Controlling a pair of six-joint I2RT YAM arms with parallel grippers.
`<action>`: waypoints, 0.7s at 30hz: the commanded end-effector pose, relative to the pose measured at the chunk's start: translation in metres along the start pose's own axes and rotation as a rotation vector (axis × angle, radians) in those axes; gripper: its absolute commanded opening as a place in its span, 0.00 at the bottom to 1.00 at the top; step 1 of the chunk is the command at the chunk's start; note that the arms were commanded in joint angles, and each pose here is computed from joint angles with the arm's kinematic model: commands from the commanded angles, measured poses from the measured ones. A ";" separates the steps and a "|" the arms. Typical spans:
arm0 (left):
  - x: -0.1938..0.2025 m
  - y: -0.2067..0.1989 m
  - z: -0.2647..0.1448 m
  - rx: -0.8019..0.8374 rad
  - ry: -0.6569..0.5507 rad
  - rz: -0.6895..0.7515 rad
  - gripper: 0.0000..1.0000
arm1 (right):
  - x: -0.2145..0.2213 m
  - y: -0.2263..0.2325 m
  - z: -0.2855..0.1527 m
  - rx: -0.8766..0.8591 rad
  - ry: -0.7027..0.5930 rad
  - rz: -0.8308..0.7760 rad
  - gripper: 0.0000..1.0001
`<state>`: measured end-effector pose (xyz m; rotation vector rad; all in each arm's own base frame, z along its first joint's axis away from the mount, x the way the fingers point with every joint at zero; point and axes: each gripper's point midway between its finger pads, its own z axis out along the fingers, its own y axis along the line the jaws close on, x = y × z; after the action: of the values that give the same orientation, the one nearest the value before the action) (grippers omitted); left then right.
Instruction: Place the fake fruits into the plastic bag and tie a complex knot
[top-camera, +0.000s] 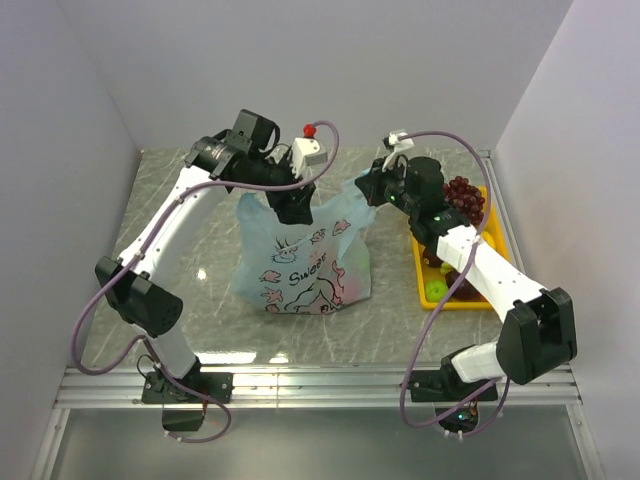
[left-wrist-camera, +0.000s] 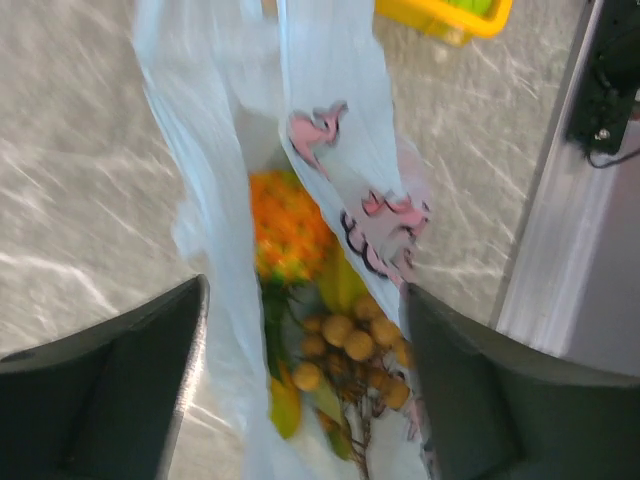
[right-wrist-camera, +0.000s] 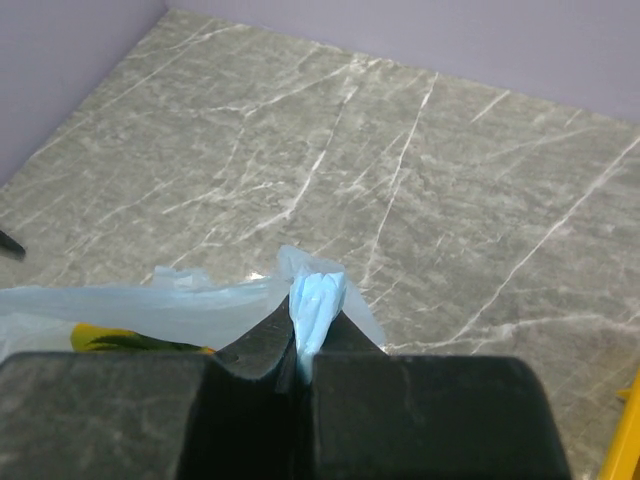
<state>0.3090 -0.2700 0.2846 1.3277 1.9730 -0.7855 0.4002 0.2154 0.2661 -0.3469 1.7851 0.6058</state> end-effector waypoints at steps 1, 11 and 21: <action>-0.045 -0.014 -0.025 -0.035 -0.116 0.140 0.99 | -0.051 0.013 -0.015 -0.033 -0.128 -0.068 0.00; 0.004 -0.017 0.030 -0.234 0.034 0.405 0.99 | -0.049 0.019 -0.028 -0.067 -0.081 -0.053 0.00; 0.002 0.038 0.041 -0.535 -0.037 0.511 0.99 | -0.023 0.043 -0.068 -0.224 -0.005 -0.092 0.00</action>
<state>0.3266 -0.2822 0.2052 1.4951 1.7132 -0.1258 0.3534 0.2087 0.3056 -0.4779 1.7302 0.6999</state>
